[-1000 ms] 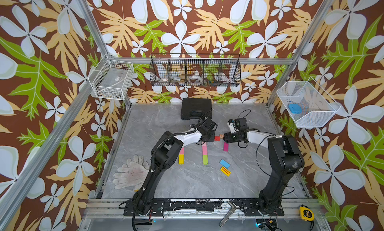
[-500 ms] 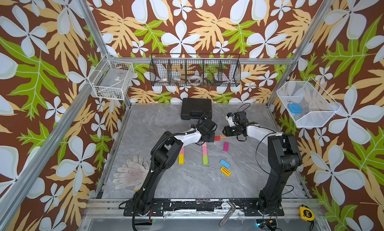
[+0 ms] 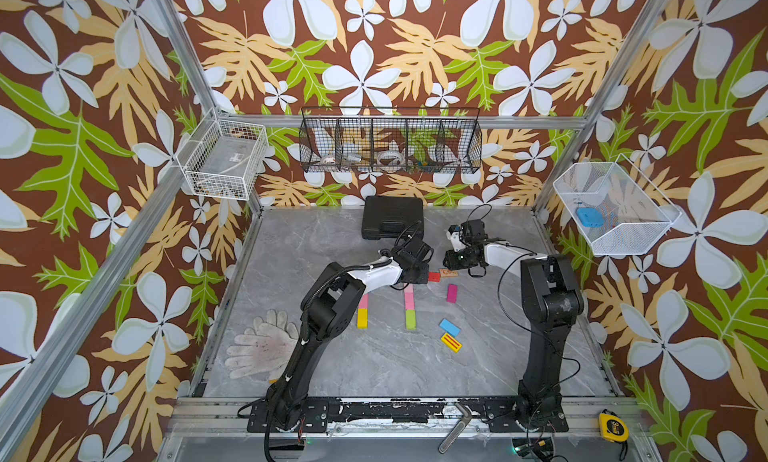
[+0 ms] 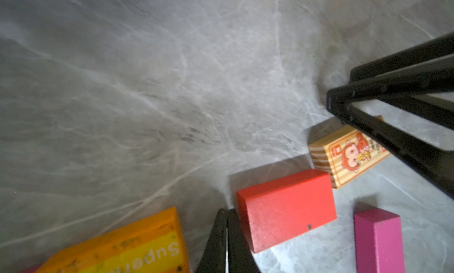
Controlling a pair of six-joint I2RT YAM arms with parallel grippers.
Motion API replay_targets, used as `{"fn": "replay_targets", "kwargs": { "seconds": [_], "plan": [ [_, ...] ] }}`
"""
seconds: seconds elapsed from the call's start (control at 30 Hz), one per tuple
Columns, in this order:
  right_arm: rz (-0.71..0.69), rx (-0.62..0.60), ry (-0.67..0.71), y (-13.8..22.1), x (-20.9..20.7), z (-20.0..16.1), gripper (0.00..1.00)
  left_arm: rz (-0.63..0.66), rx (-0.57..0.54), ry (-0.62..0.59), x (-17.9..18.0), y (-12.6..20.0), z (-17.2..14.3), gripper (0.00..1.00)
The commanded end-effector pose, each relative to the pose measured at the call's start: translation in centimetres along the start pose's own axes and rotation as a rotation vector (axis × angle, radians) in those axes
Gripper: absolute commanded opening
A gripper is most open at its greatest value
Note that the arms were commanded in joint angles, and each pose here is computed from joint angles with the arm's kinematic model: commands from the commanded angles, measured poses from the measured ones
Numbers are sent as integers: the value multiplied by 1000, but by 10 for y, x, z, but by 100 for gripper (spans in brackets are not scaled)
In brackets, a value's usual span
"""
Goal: Assemble the number 7 with building blocks
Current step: Assemble the building block at the center of the board.
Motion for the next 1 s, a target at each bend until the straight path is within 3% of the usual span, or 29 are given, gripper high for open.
{"fn": "replay_targets", "kwargs": {
  "seconds": [0.0, 0.4, 0.97],
  "plan": [
    [17, 36, -4, 1, 4, -10, 36, 6, 5, -6, 1, 3, 0, 8],
    [23, 35, 11, 7, 6, -14, 32, 4, 6, -3, 2, 3, -1, 8],
    [-8, -54, -38, 31, -3, -5, 35, 6, 10, -3, 4, 0, -1, 8]
  ]
}}
Point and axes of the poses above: each gripper's point midway between its finger pads, its own y axis back along the fingers, its own x axis along the line the jaws close on, z = x × y, the point moved 7 cm from there along y, back along the fingers, and after that the axes turned 8 degrees about y, right-handed, at the moved point
